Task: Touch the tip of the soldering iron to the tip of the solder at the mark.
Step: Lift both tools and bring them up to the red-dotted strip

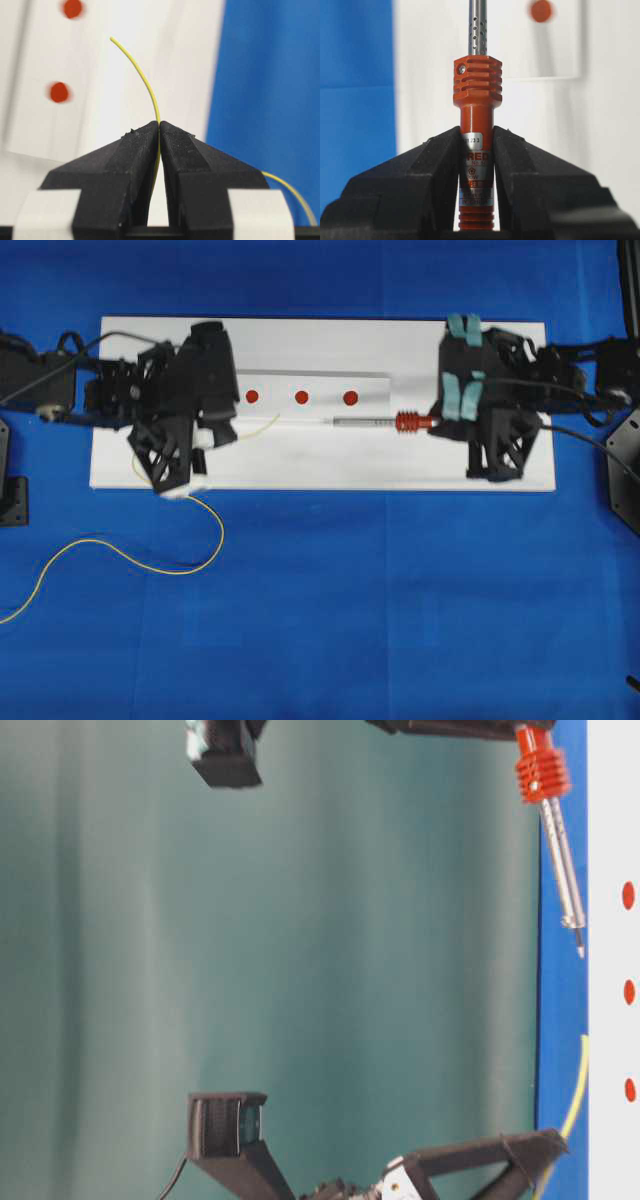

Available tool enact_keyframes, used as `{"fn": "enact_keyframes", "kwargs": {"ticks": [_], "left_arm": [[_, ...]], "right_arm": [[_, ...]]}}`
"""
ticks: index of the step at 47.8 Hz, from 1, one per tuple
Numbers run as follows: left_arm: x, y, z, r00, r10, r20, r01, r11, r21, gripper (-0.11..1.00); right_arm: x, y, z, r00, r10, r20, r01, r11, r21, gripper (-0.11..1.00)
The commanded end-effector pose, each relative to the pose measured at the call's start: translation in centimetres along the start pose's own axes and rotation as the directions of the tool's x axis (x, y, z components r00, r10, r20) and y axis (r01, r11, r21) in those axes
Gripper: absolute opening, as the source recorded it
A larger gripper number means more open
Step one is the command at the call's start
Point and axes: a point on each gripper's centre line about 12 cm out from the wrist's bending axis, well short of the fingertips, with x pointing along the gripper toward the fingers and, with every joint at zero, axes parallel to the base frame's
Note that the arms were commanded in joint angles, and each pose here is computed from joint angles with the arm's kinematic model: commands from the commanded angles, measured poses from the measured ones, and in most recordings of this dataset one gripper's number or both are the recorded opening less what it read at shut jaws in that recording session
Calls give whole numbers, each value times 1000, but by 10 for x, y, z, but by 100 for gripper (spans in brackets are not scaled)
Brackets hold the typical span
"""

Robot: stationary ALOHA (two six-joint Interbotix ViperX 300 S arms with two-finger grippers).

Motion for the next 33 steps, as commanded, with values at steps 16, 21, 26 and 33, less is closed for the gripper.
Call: {"fn": "enact_keyframes", "kwargs": {"ticks": [16, 21, 26, 33], "left_arm": [[-3, 32, 22, 998, 66, 16, -66, 997, 38, 3], [-3, 32, 22, 998, 67, 16, -67, 997, 47, 3], [-3, 32, 21, 998, 66, 15, -67, 997, 43, 3], [-3, 33, 19, 998, 67, 10, -67, 997, 40, 3]], "right_arm": [[3, -16, 24, 999, -44, 12, 44, 999, 2, 6], [3, -16, 24, 999, -44, 10, 44, 999, 4, 6], [3, -16, 24, 999, -44, 10, 44, 999, 4, 6], [3, -16, 24, 999, -44, 10, 44, 999, 4, 6]]}}
